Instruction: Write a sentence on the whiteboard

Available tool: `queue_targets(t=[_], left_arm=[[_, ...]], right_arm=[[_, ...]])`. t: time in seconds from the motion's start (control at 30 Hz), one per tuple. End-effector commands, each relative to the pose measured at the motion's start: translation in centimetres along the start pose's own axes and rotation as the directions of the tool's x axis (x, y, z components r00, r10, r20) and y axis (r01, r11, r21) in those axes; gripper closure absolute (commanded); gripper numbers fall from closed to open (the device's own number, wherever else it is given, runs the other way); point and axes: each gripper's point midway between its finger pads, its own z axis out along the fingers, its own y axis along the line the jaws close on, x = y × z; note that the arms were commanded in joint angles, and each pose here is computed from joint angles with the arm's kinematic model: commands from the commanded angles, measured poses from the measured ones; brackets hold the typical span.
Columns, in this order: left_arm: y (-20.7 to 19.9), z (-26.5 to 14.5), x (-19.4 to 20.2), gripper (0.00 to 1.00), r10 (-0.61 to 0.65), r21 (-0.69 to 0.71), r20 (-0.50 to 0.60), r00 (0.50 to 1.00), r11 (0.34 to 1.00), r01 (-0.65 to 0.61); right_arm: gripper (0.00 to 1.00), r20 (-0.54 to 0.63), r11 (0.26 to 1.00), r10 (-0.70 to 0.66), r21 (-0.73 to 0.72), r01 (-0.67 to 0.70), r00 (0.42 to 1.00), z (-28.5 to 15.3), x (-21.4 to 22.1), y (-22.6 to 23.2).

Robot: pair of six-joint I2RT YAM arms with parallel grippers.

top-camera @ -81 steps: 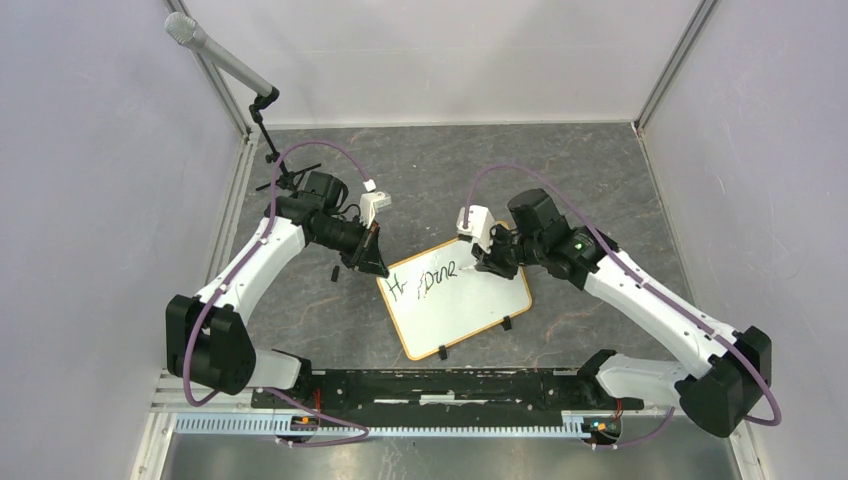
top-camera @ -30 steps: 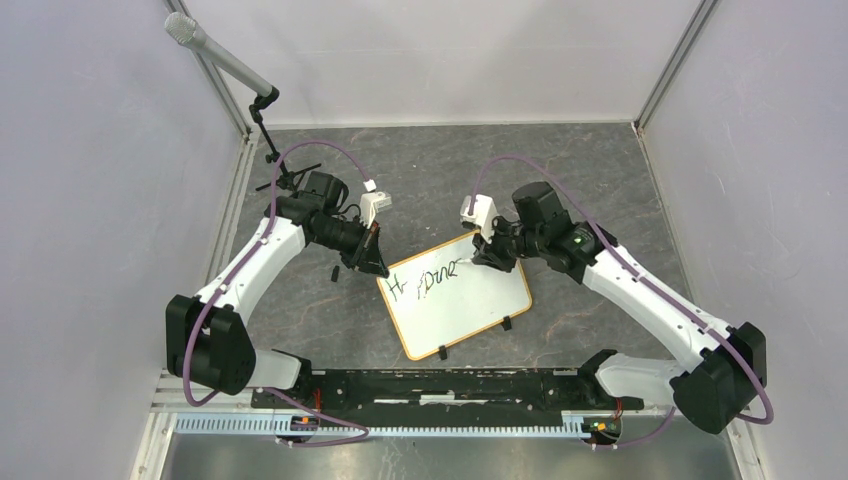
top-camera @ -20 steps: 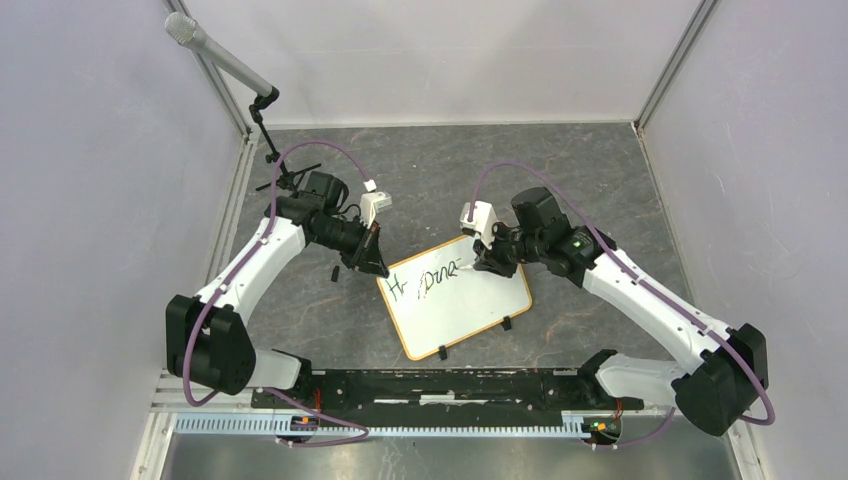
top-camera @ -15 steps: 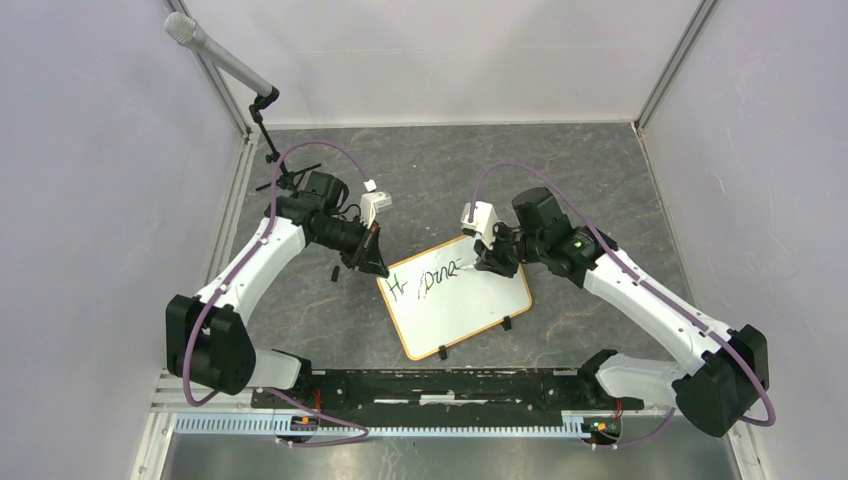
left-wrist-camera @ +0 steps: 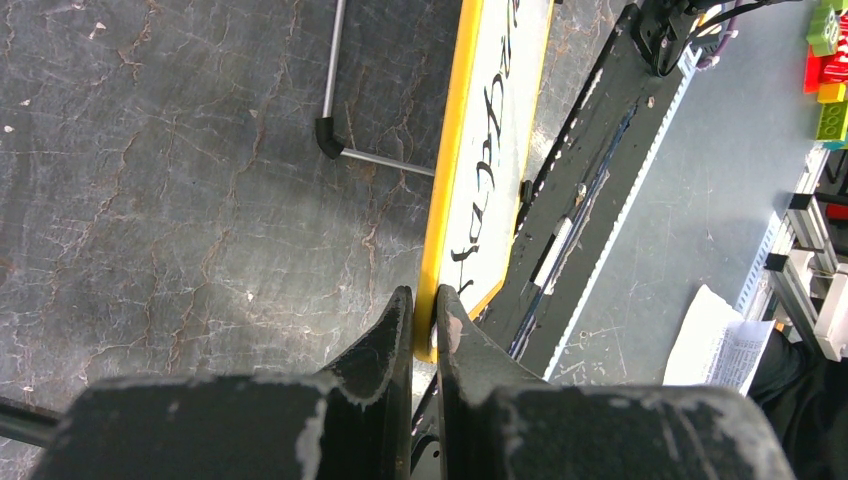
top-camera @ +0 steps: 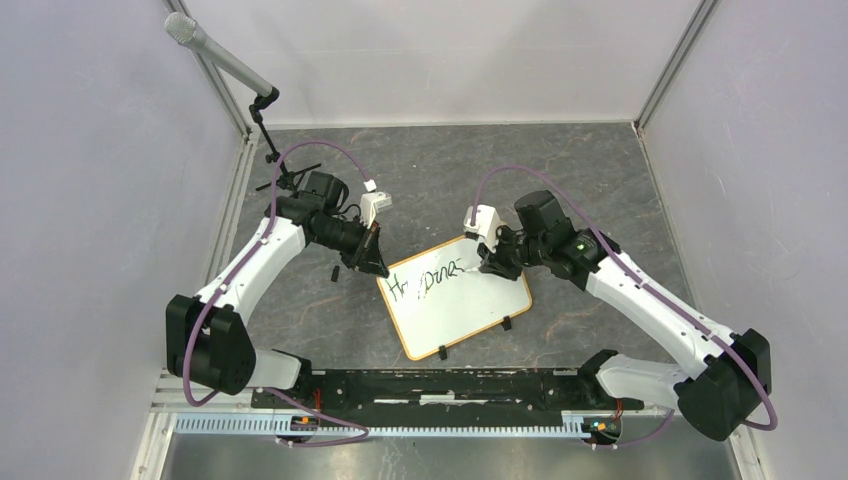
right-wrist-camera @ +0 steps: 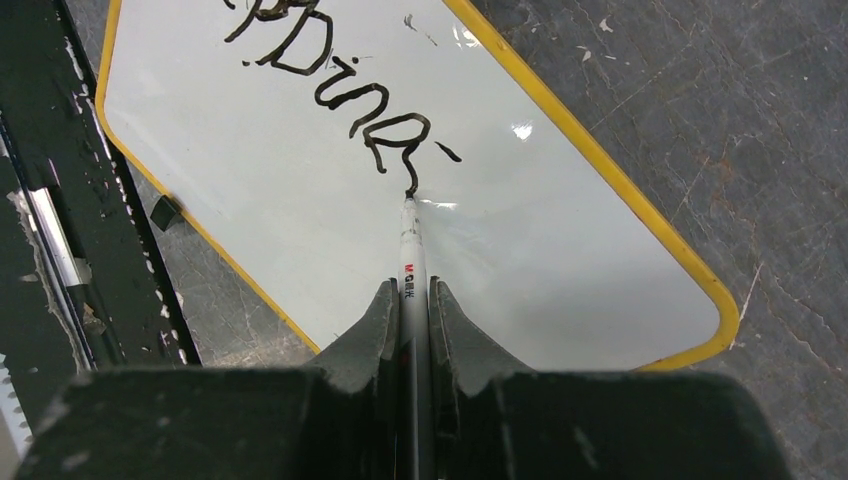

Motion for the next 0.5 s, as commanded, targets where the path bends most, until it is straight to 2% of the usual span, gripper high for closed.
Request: queue_targets(t=[0.0, 0.47], left_arm=[[-0.1, 0.9, 1.8, 0.98, -0.02, -0.005, -0.078, 0.997, 1.0, 0.019], [0.0, 1.0, 1.8, 0.98, -0.022, -0.006, -0.081, 0.996, 1.0, 0.022]], right_arm=[[1.0, 0.006, 1.0, -0.008, -0.016, 0.008, 1.0, 0.3, -0.2, 0.2], [1.0, 0.051, 0.998, -0.04, -0.053, 0.043, 0.998, -0.2, -2.8, 1.0]])
